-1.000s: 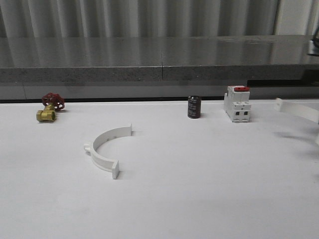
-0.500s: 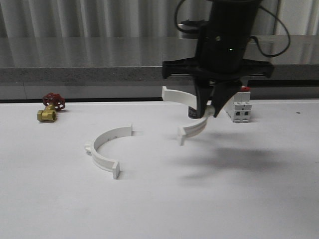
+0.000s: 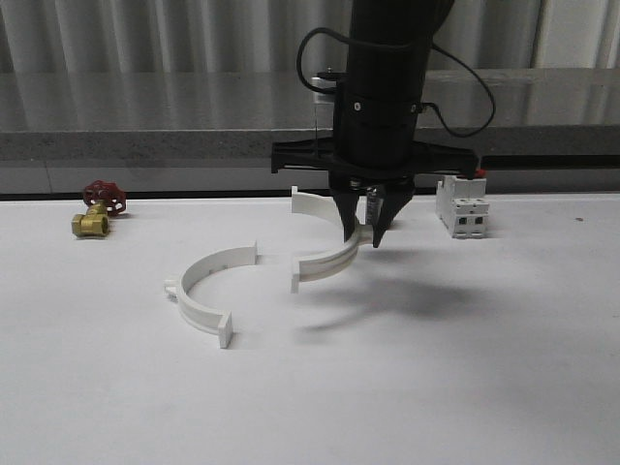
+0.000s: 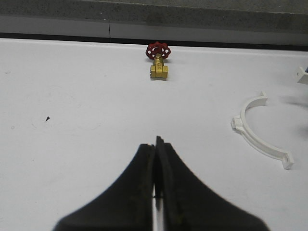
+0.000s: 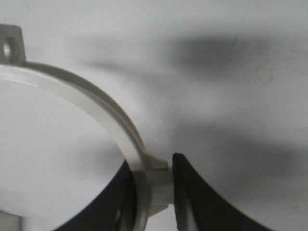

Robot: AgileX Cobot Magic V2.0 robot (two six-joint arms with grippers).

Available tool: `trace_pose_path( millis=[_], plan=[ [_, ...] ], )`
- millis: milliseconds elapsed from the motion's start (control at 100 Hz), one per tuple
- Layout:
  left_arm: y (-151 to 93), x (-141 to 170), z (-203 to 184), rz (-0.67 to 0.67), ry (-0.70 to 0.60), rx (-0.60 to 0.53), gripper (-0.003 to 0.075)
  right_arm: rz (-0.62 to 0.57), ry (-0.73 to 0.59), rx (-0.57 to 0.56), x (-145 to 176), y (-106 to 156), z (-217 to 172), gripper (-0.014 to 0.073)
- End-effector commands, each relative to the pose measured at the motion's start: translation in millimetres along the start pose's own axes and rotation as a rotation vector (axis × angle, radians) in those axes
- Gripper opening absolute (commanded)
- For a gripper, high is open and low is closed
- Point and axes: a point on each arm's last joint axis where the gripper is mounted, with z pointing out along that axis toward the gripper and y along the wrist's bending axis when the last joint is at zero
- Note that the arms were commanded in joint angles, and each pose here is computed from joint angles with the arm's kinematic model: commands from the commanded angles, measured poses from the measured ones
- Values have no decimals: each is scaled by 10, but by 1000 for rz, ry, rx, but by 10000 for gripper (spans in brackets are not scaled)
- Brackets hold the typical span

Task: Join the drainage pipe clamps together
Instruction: 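Carry the second clamp half toward the first and align the ends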

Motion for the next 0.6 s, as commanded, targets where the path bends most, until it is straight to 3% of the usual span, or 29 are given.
trace_pose_path(
  millis=[0, 590],
  plan=[
    [-9, -145, -33, -10, -94, 3, -20, 12, -94, -52, -109, 39, -319, -2],
    [-9, -145, -33, -10, -94, 3, -20, 29, -69, -61, 13, 247, -100, -2]
  ],
)
